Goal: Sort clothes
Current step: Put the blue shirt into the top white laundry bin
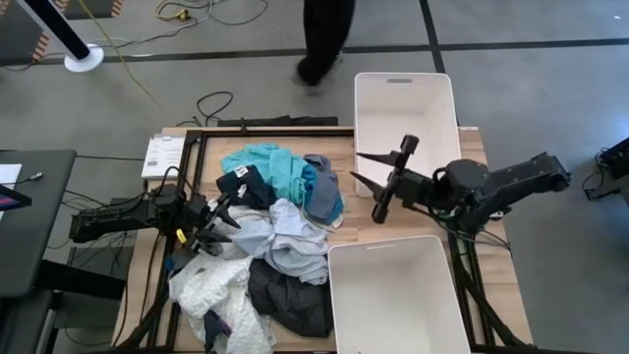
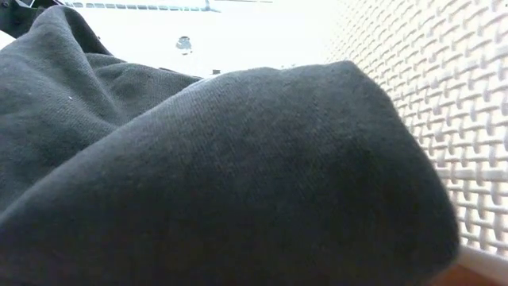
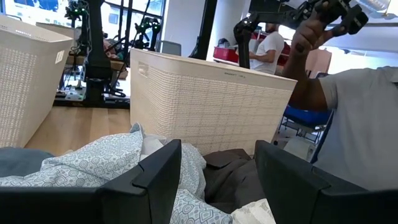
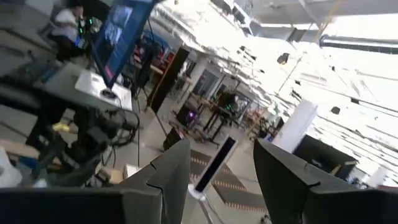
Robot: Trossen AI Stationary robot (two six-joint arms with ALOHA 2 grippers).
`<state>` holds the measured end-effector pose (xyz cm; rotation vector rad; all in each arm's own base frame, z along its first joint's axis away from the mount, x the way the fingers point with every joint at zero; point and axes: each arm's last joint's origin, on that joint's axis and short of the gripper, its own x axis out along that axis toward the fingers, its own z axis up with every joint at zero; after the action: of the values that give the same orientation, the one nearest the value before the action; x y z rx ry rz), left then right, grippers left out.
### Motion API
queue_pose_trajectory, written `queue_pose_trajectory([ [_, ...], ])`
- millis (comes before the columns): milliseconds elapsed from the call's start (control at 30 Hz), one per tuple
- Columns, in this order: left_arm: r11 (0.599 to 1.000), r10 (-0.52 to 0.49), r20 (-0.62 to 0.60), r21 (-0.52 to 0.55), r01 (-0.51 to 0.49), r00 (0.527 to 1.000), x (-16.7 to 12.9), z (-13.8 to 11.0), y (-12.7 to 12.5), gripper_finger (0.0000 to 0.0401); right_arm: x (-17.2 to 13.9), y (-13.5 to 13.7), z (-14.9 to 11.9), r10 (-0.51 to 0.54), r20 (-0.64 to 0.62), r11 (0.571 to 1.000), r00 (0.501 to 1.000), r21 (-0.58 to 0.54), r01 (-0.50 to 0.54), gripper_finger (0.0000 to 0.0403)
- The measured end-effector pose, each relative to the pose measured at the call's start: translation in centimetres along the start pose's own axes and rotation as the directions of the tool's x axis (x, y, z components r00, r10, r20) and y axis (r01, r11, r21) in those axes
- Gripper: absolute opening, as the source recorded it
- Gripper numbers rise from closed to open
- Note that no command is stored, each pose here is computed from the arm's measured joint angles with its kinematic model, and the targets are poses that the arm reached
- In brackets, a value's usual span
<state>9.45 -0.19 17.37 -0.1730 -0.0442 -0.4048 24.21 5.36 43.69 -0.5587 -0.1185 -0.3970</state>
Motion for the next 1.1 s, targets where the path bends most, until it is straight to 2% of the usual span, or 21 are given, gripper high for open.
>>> queue_pose_trajectory([
  [233, 1.0, 0.0, 0.0, 0.0, 0.0, 1.0, 0.0, 0.0, 0.0, 0.0199, 0.6, -0.4, 0.4, 0.118, 0.009, 0.992, 0.993, 0.032, -0.119, 0.0194],
  [400, 1.0, 0.0, 0.0, 0.0, 0.0, 1.0, 0.0, 0.0, 0.0, 0.0199, 2.0, 0.1, -0.3, 0.176, -0.056, 0.984, 0.983, 0.049, -0.173, 0.0194],
  [800, 1.0, 0.0, 0.0, 0.0, 0.0, 1.0, 0.0, 0.0, 0.0, 0.0199, 7.1, 4.0, -3.2, 0.313, -0.278, 0.95, 0.908, 0.069, -0.306, 0.0194],
  [1100, 1.0, 0.0, 0.0, 0.0, 0.0, 1.0, 0.0, 0.0, 0.0, 0.0199, 10.4, 6.8, -3.7, 0.388, -0.348, 0.918, 0.853, 0.071, -0.389, 0.0194],
])
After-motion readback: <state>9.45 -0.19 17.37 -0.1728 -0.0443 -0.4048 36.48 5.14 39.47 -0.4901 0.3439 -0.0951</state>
